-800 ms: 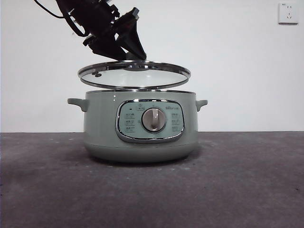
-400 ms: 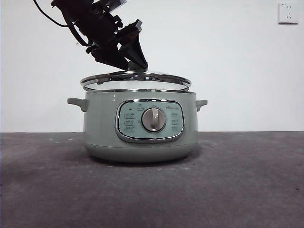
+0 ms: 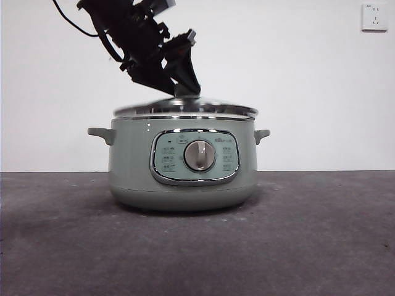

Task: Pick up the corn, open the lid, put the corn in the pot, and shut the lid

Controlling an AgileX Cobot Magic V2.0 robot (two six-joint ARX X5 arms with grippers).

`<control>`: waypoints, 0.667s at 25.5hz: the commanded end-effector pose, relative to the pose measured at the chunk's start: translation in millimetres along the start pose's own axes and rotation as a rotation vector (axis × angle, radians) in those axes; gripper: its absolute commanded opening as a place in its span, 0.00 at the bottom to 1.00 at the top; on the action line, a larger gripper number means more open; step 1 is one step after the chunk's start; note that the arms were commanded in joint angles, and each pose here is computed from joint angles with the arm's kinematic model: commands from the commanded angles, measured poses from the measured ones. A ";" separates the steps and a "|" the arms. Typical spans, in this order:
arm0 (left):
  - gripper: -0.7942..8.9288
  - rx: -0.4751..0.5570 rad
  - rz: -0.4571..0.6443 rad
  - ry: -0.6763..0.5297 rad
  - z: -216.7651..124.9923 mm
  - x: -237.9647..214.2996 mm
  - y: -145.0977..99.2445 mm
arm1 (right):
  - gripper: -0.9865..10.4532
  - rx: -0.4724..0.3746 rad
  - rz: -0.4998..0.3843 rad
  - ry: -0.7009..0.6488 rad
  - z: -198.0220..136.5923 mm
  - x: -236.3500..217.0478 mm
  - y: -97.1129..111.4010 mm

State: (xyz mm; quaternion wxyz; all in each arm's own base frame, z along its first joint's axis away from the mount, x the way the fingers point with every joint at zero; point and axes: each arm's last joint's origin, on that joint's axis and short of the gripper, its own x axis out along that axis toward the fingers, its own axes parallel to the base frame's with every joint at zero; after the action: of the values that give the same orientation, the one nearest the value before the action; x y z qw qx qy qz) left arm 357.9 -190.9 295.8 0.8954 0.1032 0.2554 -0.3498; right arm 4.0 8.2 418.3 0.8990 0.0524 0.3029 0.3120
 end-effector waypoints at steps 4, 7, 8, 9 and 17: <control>0.08 0.007 0.011 0.016 -3.7 10.0 1.4 | 0.50 0.004 -0.003 0.031 -3.2 1.0 -0.8; 0.08 0.006 0.015 0.022 -4.2 10.0 1.5 | 0.50 0.000 -0.003 0.031 -3.2 1.0 -0.9; 0.08 0.004 0.022 0.031 -5.1 10.1 1.6 | 0.50 0.000 -0.003 0.031 -3.2 1.0 -0.9; 0.08 0.002 0.035 0.044 -6.2 10.2 1.9 | 0.50 0.000 -0.003 0.031 -3.2 1.0 -0.9; 0.55 -0.019 0.040 0.081 -10.5 8.5 7.4 | 0.50 0.000 -0.003 0.031 -3.2 1.0 -0.9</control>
State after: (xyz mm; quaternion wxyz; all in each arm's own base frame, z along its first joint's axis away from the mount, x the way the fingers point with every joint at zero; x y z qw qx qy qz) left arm 361.2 -188.8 292.8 0.8966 0.1155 0.2684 -0.3326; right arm 4.3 8.4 418.3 0.8989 0.0521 0.3034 0.3119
